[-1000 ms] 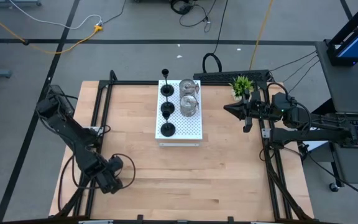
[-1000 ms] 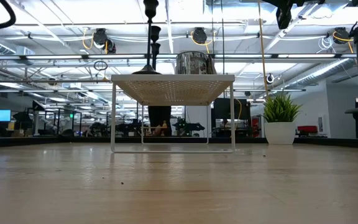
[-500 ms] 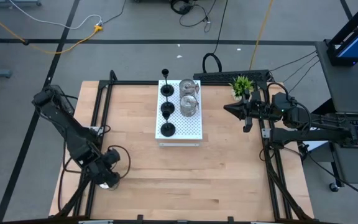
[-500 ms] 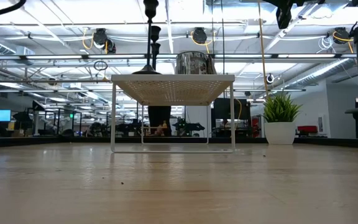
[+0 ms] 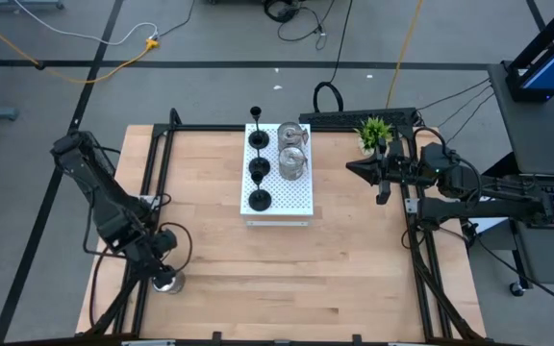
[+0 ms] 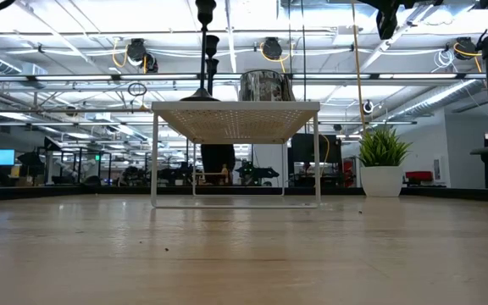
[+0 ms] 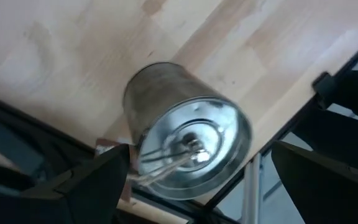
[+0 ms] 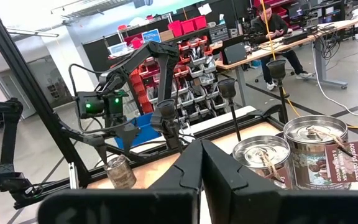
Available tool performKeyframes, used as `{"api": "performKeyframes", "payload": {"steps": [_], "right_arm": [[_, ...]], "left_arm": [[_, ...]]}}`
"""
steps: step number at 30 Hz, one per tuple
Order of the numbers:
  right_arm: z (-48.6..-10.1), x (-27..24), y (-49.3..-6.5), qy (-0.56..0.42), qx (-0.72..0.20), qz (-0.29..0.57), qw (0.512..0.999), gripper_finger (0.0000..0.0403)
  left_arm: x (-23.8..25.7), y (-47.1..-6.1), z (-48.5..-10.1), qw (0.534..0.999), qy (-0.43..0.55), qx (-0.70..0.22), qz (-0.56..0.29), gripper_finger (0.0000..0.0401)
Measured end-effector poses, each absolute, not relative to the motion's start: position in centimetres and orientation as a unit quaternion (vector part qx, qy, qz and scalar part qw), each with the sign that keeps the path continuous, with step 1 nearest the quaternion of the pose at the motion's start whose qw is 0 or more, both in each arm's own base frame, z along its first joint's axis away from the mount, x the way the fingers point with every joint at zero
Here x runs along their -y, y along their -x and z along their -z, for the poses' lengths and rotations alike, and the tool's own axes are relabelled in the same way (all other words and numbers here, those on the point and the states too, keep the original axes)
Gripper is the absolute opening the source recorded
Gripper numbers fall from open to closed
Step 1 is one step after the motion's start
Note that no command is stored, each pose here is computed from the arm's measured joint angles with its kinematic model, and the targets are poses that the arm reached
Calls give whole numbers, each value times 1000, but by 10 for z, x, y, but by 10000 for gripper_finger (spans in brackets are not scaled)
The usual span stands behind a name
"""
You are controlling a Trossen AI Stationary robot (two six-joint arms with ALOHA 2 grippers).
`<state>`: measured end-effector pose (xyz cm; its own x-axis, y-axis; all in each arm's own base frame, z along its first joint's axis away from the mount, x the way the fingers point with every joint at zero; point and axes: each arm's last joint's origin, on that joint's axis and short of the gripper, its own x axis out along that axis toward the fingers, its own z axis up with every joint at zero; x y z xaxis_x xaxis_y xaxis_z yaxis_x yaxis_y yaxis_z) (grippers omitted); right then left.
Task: Pick & Place candle stick holders
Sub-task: Put the silver scented candle on the shelf aligned with the other silver scented candle
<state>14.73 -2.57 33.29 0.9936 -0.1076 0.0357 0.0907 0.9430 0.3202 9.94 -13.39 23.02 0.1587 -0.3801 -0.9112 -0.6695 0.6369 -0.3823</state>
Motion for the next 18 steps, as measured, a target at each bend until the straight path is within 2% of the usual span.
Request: {"api": "performKeyframes", "payload": {"steps": [18], "right_arm": [[-332, 26, -148, -161, 23, 54, 985, 0]], "left_arm": [[139, -94, -231, 643, 427, -622, -126, 397]]}}
